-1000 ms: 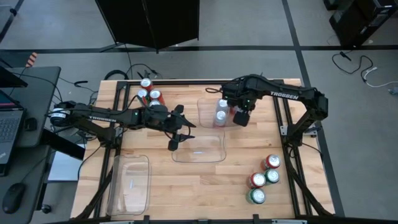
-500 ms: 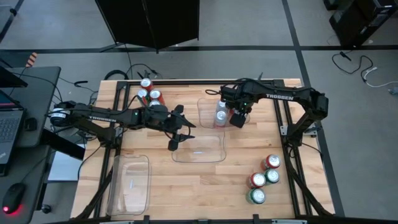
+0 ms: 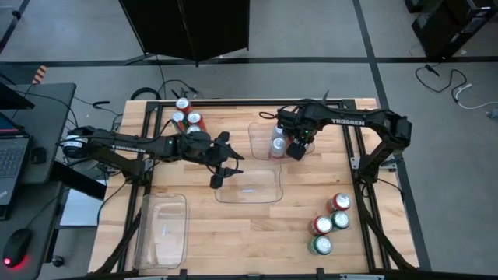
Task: Sort soda cans
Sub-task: Put the pink white soda can into the top transparent bin, then move the top transparent bin from the middle to the top right of the table
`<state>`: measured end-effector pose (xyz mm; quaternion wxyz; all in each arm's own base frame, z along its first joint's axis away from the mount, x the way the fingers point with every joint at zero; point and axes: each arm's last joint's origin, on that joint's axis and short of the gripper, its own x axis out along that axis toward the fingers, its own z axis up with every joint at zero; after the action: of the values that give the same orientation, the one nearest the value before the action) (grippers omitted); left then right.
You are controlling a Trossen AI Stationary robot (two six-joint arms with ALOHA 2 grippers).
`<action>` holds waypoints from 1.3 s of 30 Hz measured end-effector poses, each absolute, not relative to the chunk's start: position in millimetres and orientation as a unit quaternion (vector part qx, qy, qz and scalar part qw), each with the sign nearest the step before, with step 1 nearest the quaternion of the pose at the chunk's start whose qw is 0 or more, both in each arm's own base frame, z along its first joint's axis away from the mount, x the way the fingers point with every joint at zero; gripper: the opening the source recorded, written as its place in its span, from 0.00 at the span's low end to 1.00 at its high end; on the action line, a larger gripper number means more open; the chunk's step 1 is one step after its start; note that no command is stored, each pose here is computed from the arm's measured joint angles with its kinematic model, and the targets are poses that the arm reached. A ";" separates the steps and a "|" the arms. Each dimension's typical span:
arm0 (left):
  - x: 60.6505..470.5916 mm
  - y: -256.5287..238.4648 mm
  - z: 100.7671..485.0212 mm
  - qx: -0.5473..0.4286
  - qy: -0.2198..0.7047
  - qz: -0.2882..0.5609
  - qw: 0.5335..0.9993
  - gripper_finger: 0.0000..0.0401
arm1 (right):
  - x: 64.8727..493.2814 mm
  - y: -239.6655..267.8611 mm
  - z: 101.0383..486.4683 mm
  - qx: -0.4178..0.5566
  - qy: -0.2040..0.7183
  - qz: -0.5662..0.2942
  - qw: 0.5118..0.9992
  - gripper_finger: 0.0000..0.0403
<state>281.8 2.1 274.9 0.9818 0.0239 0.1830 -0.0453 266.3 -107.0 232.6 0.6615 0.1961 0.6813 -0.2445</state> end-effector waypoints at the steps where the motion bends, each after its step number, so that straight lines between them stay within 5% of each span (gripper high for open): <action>1: 281.8 2.1 275.0 0.024 0.183 -0.045 0.982 0.54 | 266.6 -107.0 232.9 0.197 0.681 -0.246 0.661 0.76; 4: 281.8 2.1 274.9 0.024 0.183 -0.045 0.982 0.54 | 269.2 -108.1 237.4 0.199 0.673 -0.249 0.667 0.92; 7: 281.7 2.1 274.8 0.024 0.184 -0.045 0.982 0.54 | 271.0 -108.6 242.3 0.199 0.668 -0.248 0.672 0.94; 23: 281.0 3.2 272.4 -0.007 0.198 -0.020 0.980 0.54 | 289.9 -94.9 297.4 0.165 0.623 -0.212 0.734 0.61; 29: 283.5 10.8 264.2 0.010 0.220 0.089 0.971 0.53 | 294.1 -80.8 298.0 0.126 0.633 -0.173 0.744 0.29; 33: 285.2 31.7 247.5 0.018 0.273 0.165 0.948 0.42 | 293.7 -71.2 297.7 0.103 0.649 -0.149 0.739 0.04; 39: 297.9 52.7 224.0 -0.009 0.301 0.135 0.944 0.07 | 283.2 -62.9 303.2 0.090 0.671 -0.147 0.721 0.03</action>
<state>297.9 52.7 224.0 0.9441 -0.0094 0.3006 0.1347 283.2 -62.9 303.2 0.7215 0.0903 0.6706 -0.1470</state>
